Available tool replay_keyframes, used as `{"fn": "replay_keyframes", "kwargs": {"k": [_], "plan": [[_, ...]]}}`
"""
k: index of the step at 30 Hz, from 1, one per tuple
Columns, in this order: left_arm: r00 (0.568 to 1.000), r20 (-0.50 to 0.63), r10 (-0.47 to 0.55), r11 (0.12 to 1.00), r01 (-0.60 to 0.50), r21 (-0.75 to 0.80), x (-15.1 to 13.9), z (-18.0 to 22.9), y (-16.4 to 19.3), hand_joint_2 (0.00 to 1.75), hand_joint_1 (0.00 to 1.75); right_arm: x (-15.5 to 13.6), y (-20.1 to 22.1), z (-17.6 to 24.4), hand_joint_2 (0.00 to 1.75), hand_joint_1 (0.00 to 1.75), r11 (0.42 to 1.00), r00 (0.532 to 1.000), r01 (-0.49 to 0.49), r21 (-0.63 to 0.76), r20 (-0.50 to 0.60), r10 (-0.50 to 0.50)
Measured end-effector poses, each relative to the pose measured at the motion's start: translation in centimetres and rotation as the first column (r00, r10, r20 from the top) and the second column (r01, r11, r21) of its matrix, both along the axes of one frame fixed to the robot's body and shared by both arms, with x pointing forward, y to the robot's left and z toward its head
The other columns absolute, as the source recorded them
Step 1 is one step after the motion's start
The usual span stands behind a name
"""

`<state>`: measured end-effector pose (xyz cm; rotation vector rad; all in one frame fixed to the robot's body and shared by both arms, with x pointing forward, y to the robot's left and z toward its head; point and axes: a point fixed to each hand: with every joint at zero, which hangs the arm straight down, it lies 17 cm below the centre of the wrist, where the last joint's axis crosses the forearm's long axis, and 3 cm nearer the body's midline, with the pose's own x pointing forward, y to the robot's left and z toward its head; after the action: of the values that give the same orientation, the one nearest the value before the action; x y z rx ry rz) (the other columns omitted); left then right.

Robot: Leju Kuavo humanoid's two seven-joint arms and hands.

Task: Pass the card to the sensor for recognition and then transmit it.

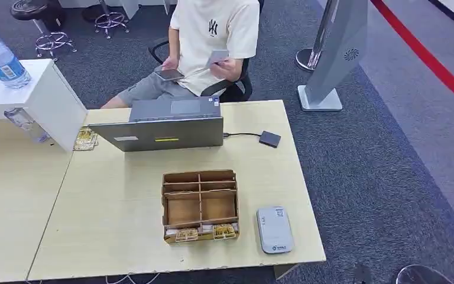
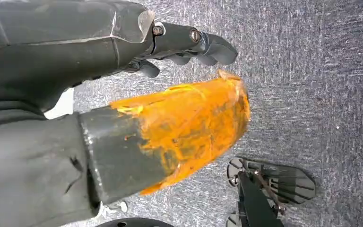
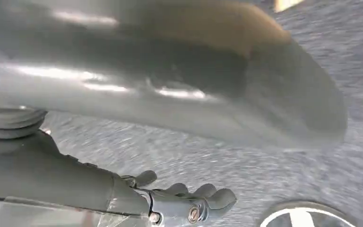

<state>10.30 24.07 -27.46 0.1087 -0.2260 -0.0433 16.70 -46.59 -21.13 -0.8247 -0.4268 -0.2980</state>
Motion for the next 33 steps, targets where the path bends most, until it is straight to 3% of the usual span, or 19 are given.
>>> {"fn": "replay_keyframes", "kwargs": {"k": [5,12,22,31,32,33], "plan": [[1.0,0.003,0.007,1.0,-0.007,0.001,0.0,0.0,0.1,0.0,0.0,3.9,-0.8,2.2,0.0,0.0,0.998,0.989,-0.018,-0.059,0.147,0.026],[1.0,0.004,0.022,1.0,-0.022,0.001,0.0,0.0,0.2,0.0,0.0,10.4,-1.5,6.9,0.0,0.0,0.984,0.928,-0.037,-0.172,0.359,0.097],[0.999,0.001,0.042,0.999,-0.042,0.001,-0.1,0.0,0.1,0.0,0.0,16.6,-0.3,14.3,0.0,0.0,0.95,0.788,0.009,-0.313,0.587,0.186],[0.999,-0.003,0.041,0.999,-0.041,0.003,-0.2,0.0,0.0,0.0,0.0,18.8,0.2,21.1,0.0,0.0,0.927,0.651,0.129,-0.352,0.735,0.188],[0.999,-0.003,0.041,0.999,-0.041,0.003,-0.2,0.0,0.0,0.0,0.0,19.1,0.5,22.0,1.75,0.0,0.923,0.635,0.126,-0.364,0.745,0.207],[0.999,-0.004,0.041,0.999,-0.041,0.003,-0.3,0.0,0.0,0.0,0.0,19.6,1.1,23.1,1.75,0.0,0.918,0.61,0.119,-0.379,0.757,0.234]]}}
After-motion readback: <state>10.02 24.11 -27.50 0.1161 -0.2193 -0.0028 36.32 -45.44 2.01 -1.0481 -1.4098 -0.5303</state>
